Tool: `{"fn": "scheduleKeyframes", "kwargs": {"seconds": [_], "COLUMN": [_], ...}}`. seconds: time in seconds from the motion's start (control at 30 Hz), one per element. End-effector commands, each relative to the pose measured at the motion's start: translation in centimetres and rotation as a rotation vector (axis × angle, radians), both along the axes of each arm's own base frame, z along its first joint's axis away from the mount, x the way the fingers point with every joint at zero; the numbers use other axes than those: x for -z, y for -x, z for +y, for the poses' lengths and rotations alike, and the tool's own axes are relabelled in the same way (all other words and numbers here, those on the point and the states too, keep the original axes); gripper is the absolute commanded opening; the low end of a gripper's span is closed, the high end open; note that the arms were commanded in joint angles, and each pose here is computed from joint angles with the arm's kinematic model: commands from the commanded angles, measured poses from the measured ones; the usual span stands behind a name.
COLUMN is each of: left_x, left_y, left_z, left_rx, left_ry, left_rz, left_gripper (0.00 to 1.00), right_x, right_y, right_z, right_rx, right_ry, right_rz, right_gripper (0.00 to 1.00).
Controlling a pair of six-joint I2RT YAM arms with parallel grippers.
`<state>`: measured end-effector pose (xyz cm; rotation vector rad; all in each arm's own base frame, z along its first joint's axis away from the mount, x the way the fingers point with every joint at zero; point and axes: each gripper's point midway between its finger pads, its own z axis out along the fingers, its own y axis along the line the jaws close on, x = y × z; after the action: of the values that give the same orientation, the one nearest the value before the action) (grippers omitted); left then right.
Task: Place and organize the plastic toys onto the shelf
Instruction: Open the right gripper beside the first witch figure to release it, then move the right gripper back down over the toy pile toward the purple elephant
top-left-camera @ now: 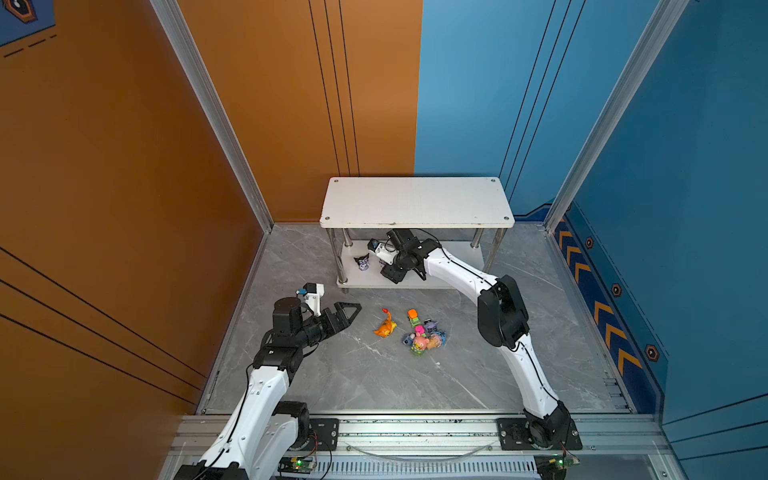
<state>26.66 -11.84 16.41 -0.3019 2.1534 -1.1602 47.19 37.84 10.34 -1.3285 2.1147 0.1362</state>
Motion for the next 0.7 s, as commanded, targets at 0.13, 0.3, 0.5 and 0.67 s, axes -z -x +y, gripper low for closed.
{"fn": "scheduleKeyframes", "kwargs": {"seconds": [0.13, 0.3, 0.5, 0.67], "left_x": [-0.3, -0.4, -0.5, -0.3], "left_y": [0.1, 0.0, 0.1, 0.2], "left_z": [0.1, 0.1, 0.1, 0.0], "left_rx": [0.006, 0.007, 0.009, 0.006], "left_ry": [-0.004, -0.003, -0.004, -0.010], "left_rz": [-0.026, -0.029, -0.036, -0.036], "left_gripper": [0.98, 0.98, 0.98, 0.98], "right_x": [-3.7, -4.9, -6.4, -6.3], "right_y": [1.0, 3.1, 6.9, 11.0], "right_z": [-1.8, -3.8, -7.0, -10.2], "right_rx": [0.047, 0.080, 0.139, 0.180], "right_ry": [-0.077, -0.099, -0.141, -0.136], "right_rz": [-0.043, -0.056, -0.082, -0.062], "right_gripper": [0.70, 0.70, 0.70, 0.70]}}
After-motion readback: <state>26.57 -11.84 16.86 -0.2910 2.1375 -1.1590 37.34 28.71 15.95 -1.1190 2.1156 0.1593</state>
